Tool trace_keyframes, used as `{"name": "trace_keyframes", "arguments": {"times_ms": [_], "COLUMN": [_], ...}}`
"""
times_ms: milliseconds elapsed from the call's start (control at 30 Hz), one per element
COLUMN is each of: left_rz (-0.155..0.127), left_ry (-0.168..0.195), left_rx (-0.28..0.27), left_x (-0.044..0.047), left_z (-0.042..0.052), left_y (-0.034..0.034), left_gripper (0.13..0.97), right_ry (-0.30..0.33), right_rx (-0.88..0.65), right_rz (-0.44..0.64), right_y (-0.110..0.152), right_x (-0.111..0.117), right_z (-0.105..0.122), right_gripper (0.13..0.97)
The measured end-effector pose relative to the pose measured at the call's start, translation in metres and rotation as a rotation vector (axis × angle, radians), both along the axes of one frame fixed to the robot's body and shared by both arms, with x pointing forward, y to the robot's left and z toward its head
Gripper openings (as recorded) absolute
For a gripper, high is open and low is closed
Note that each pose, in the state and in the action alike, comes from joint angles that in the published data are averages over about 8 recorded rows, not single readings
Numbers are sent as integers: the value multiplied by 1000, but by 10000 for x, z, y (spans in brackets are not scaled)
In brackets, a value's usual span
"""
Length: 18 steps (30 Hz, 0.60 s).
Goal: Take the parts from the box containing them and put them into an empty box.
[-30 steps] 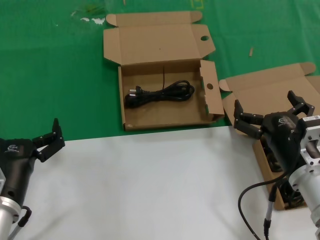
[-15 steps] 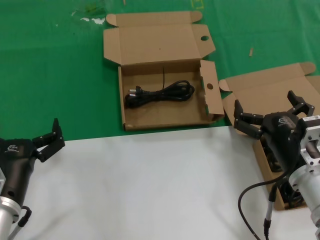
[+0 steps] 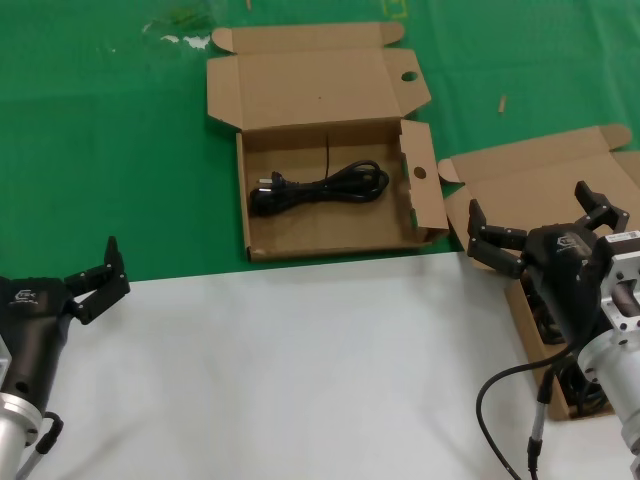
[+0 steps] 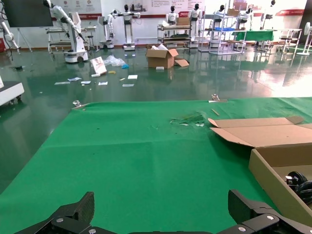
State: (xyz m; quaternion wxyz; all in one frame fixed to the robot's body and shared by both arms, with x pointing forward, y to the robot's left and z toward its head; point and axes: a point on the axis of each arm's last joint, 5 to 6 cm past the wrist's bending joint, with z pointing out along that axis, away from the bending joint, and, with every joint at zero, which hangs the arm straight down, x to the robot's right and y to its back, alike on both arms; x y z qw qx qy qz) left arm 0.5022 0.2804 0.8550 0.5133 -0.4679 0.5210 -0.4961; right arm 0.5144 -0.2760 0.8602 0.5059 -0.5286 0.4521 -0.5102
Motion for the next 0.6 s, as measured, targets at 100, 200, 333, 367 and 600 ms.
{"name": "trace_keyframes", "arguments": {"times_ms": [100, 200, 333, 367, 600], "left_rz": [0, 0, 0, 0, 0], "left_ry": [0, 0, 0, 0, 0], "left_rx": [0, 0, 0, 0, 0], "left_x": [0, 0, 0, 0, 0], "left_z": [0, 0, 0, 0, 0], "left_y": [0, 0, 0, 0, 0], "left_gripper": [966, 966, 966, 966, 966], "right_ry": [0, 0, 0, 0, 0], "right_rx": [0, 0, 0, 0, 0], "right_rz": [0, 0, 0, 0, 0], "right_y": [0, 0, 0, 0, 0], "right_x": [0, 0, 0, 0, 0], "right_z": [0, 0, 0, 0, 0], "right_gripper": [966, 966, 966, 966, 966]}}
